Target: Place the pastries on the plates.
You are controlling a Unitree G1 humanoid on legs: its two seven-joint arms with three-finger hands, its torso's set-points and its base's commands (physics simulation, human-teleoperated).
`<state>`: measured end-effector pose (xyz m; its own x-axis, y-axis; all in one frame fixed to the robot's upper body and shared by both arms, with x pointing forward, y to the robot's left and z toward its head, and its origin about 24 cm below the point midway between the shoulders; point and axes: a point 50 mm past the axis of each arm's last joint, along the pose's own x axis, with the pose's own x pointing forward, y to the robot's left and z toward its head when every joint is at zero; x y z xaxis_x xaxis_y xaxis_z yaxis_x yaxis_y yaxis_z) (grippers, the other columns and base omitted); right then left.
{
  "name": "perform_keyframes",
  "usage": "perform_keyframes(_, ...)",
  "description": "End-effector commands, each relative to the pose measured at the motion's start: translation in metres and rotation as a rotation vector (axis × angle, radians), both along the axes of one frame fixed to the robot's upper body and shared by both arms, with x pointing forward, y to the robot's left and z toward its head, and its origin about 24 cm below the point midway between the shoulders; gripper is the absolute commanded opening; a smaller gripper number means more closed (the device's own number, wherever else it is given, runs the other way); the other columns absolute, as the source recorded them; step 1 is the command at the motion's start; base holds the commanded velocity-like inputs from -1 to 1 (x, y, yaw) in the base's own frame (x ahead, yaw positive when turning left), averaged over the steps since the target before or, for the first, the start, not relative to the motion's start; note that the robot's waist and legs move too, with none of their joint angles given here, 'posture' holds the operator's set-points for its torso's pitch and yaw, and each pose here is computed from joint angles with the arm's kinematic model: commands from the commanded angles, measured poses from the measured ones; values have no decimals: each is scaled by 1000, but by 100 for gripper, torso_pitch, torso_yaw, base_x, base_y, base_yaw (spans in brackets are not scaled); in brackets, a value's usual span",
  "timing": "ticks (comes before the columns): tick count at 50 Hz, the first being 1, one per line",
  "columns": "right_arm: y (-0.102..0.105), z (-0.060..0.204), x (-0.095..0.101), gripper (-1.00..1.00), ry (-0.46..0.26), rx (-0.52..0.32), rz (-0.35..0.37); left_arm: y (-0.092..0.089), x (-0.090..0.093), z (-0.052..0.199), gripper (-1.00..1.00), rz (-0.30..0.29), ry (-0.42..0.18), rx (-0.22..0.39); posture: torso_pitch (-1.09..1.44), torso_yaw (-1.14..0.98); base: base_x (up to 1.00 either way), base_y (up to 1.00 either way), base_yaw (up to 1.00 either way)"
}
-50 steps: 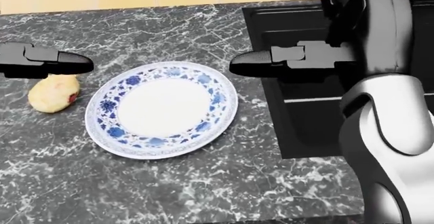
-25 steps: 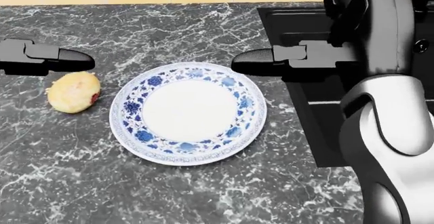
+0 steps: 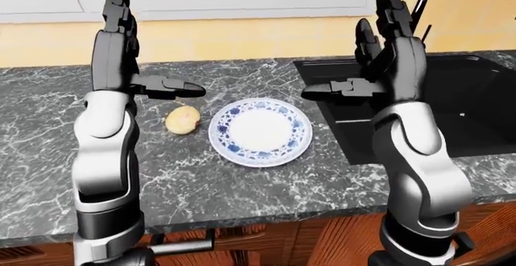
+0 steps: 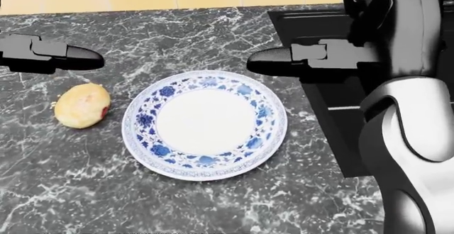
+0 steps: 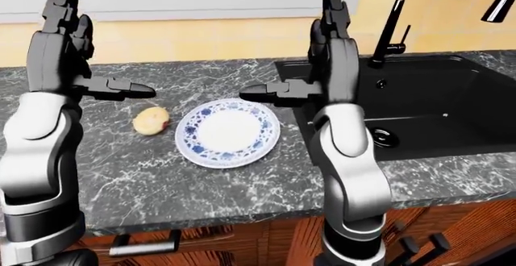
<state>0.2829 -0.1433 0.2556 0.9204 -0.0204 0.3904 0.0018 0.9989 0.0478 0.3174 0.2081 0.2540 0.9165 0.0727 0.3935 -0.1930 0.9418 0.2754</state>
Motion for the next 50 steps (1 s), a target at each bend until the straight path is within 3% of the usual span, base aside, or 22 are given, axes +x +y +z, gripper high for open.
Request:
perform_keyframes(1,0,10,-4,100,-66,4,-3,-2,-4,13,100,-6,-66,11,-16,0,0,0,0)
perform_keyframes(27,0,11,-6,100,-72,-22,-3,-6,1,20,100,-17,-72,22,-16,0,0,7,0)
perform_keyframes(36,-4,9,-8,100,-74,10,-17,-7,2,18,100,-22,-69,24,-16,0,0,4,0)
perform_keyframes(50,-5,6,-9,100,-66,9,-21,-10,17,39,100,-42,-75,64,-16,0,0,0,0)
